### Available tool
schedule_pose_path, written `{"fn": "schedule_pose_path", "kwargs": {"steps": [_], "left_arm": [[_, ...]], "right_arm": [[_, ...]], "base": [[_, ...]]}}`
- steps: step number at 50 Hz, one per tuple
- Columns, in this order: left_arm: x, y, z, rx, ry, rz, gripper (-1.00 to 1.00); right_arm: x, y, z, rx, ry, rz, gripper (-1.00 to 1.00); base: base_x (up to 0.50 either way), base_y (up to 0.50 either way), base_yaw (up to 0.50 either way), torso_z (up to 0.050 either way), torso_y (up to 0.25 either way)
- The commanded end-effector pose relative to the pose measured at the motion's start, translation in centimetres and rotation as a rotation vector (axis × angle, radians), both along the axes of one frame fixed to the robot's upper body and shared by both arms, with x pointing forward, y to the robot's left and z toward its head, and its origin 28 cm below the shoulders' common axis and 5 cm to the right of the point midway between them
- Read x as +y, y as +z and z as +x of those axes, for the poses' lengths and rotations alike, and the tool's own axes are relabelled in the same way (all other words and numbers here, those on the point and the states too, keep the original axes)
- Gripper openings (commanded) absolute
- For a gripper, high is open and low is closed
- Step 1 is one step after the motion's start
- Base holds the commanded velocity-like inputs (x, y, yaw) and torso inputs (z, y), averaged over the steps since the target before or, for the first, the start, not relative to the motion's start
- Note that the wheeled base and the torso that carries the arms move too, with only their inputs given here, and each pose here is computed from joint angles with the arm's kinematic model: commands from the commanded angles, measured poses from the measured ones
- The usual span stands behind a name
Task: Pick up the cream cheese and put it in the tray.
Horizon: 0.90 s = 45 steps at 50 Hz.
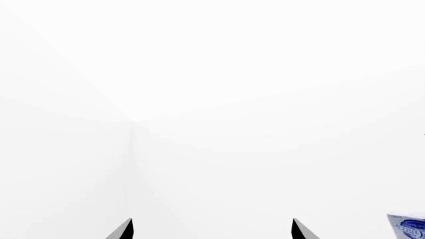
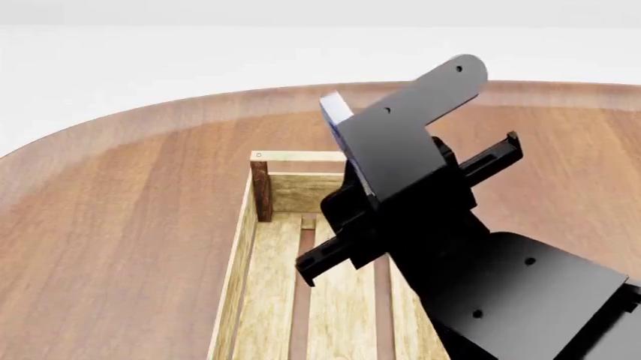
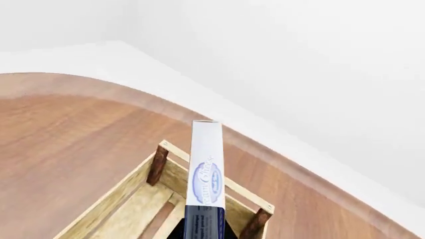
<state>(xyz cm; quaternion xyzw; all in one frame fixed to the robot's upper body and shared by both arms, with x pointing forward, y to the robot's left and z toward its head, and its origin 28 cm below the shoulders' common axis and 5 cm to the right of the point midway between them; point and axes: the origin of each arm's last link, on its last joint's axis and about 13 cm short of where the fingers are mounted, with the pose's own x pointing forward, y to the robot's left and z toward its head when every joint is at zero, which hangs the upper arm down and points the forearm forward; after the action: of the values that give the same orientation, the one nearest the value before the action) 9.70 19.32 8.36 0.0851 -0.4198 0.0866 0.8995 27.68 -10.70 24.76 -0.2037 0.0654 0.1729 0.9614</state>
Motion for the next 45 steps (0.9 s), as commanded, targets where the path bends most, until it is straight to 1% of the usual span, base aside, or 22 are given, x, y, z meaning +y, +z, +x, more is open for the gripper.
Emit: {"fn": "schedule_pose_path", "kwargs": {"steps": [1,3,6,7,17,22,30,37,39,41,45], "left_arm": [[0.0,0.0,0.0,-0.002,0.002,-0.001,1.0],[0.1,0.0,0.0,-0.001,0.002,-0.002,1.0],[0.0,-0.1,0.1,0.001,0.002,0.002,1.0],[0.0,-0.1,0.1,-0.001,0.005,0.002,1.0],[0.2,-0.1,0.2,-0.003,0.021,0.0,1.0],[0.1,-0.1,0.3,-0.009,0.049,0.005,1.0],[0.1,-0.2,0.3,-0.016,0.055,0.011,1.0],[0.1,0.0,0.1,-0.025,0.053,0.006,1.0],[0.0,-0.1,0.3,-0.01,0.065,0.019,1.0],[0.0,-0.1,0.3,-0.015,0.054,0.011,1.0],[0.0,0.0,0.2,-0.015,0.064,0.011,1.0]], "right_arm": [[0.0,0.8,-0.1,0.072,0.013,-0.035,-1.0],[-0.1,0.4,0.0,0.088,0.025,-0.015,-1.0],[-0.1,0.0,0.2,0.097,0.036,-0.011,-1.0],[-0.1,-0.1,0.2,0.11,0.043,0.01,-1.0],[0.2,-0.6,0.2,0.117,0.054,-0.015,-1.0],[0.4,-0.9,0.3,0.121,0.058,-0.025,-1.0],[0.4,-1.0,0.3,0.122,0.067,-0.024,-1.0],[0.4,-1.0,0.1,0.12,0.062,-0.03,-1.0],[0.3,-1.1,0.2,0.119,0.059,-0.031,-1.0],[0.4,-1.1,0.2,0.12,0.06,-0.031,-1.0],[0.3,-1.1,0.3,0.117,0.055,-0.034,-1.0]], "base": [[0.0,0.0,0.0,0.0,0.0],[0.0,0.0,0.0,0.0,0.0],[0.0,0.0,0.0,0.0,0.0],[0.0,0.0,0.0,0.0,0.0],[0.0,0.0,0.0,0.0,0.0],[0.0,0.0,0.0,0.0,0.002],[0.0,0.0,0.0,0.001,0.0],[0.0,0.0,0.0,0.0,-0.087],[0.0,0.0,0.0,0.0,-0.088],[0.0,0.0,0.0,0.0,-0.089],[0.0,0.0,0.0,0.0,-0.089]]}}
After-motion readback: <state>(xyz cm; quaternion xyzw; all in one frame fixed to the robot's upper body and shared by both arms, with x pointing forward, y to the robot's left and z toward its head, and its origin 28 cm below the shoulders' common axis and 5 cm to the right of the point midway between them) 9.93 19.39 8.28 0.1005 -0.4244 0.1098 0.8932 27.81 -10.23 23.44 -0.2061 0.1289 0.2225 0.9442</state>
